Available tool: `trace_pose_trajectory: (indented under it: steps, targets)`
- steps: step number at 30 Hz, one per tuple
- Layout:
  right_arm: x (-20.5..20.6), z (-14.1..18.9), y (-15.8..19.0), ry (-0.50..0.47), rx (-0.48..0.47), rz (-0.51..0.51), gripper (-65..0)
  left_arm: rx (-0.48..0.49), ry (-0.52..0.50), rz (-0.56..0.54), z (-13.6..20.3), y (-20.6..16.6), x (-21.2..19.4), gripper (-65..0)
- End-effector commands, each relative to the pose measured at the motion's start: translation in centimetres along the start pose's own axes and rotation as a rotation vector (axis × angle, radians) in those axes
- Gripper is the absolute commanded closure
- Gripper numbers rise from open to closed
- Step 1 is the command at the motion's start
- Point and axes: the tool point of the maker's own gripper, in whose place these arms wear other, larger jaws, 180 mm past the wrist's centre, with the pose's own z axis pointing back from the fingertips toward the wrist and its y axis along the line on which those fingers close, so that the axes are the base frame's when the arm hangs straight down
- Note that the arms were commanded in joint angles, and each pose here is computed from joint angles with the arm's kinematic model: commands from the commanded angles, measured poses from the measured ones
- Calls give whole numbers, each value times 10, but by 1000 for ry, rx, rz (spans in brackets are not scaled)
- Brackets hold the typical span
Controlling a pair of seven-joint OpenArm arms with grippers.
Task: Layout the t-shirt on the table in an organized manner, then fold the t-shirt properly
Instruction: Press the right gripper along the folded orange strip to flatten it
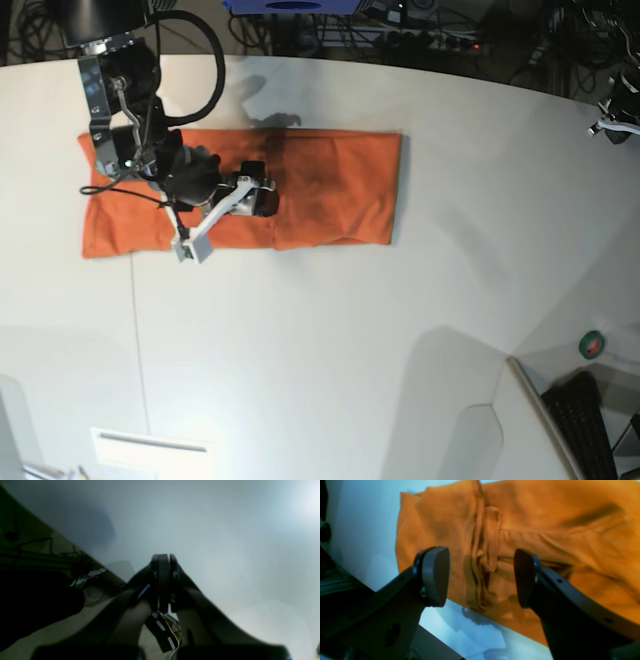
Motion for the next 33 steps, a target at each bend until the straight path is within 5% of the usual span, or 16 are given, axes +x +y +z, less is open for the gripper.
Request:
trace_pose_trajectory:
  steps: [1, 11, 27, 29, 33]
  targets:
    - [11, 2, 4, -30, 19, 15, -389, -3, -48, -13, 2, 1, 16, 0]
    - [-3, -21, 22, 46, 75, 61, -389, -79, -3, -68, -9, -34, 5, 0]
    - [-7, -33, 16, 42, 64, 31, -375, -83, 4, -71, -9, -35, 2, 0]
    - [-6, -34, 17, 40, 65, 30, -312, -83, 4, -71, -9, -35, 2, 0]
    - [-4, -33, 18, 36, 71, 30, 0, -81, 3, -69, -9, -34, 2, 0]
